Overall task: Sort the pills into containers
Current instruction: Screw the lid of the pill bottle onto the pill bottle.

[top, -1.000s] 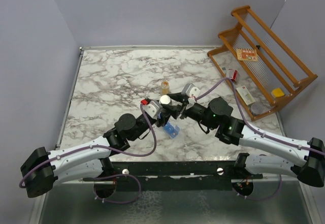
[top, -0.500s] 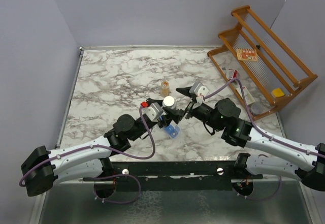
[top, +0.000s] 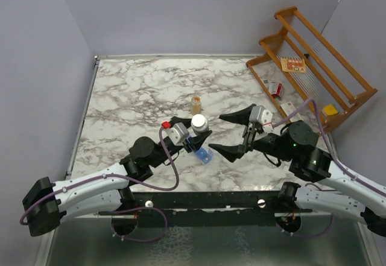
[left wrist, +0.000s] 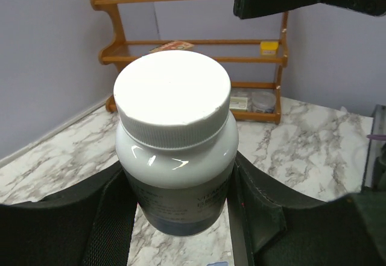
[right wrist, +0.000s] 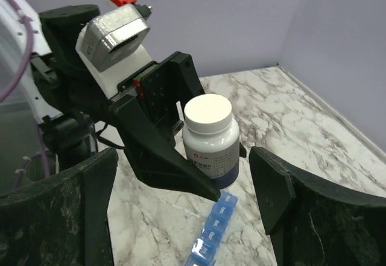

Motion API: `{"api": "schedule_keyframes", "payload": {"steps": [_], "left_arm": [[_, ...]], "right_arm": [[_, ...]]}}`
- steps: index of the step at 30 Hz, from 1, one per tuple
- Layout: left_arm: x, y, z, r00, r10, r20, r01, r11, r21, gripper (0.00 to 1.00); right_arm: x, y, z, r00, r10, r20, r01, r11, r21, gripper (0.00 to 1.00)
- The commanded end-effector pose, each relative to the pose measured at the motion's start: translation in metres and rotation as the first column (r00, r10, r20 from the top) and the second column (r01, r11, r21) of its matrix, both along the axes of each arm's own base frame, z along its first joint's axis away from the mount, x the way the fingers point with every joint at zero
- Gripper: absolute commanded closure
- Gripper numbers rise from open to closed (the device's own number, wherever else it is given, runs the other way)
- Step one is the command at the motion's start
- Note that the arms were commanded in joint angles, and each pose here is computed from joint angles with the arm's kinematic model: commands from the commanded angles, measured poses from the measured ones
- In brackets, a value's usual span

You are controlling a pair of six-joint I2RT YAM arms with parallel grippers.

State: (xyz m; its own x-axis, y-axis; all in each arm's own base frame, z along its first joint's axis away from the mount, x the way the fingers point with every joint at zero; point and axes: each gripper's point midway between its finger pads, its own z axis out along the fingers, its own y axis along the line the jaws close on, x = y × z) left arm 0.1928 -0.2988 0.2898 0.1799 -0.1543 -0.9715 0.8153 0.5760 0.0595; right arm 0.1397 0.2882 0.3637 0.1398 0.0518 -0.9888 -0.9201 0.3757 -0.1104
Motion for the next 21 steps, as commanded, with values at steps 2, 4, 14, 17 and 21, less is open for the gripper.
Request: {"api": "schedule_keyframes", "payload": {"steps": [2, 4, 14, 17, 21], "left_arm": [[-0.048, -0.01, 0.018, 0.965, -0.253, 0.065, 0.255, 0.967, -0.017, 1.0], [-0.07, -0.014, 0.017, 0.928, -0.366, 0.073, 0.367, 0.93, 0.009, 1.0], [-0.145, -0.017, 0.012, 0.697, -0.714, 0.066, 0.711, 0.7, 0.071, 1.0], [-0.152, -0.02, 0.008, 0.649, -0.759, 0.049, 0.754, 0.651, 0.09, 1.0], [-0.16, -0.024, 0.003, 0.595, -0.803, 0.032, 0.797, 0.594, 0.111, 1.0]], "right_arm": [[-0.041, -0.015, 0.016, 0.985, 0.164, 0.054, -0.164, 0.986, -0.001, 0.18], [-0.051, -0.019, 0.019, 0.977, 0.201, 0.076, -0.202, 0.979, 0.003, 0.26], [-0.079, -0.018, 0.018, 0.934, 0.345, 0.093, -0.348, 0.938, 0.013, 0.41], [-0.086, -0.013, 0.013, 0.915, 0.396, 0.079, -0.397, 0.918, 0.004, 0.44], [-0.092, -0.002, 0.003, 0.887, 0.46, 0.046, -0.46, 0.888, -0.022, 0.45]]}}
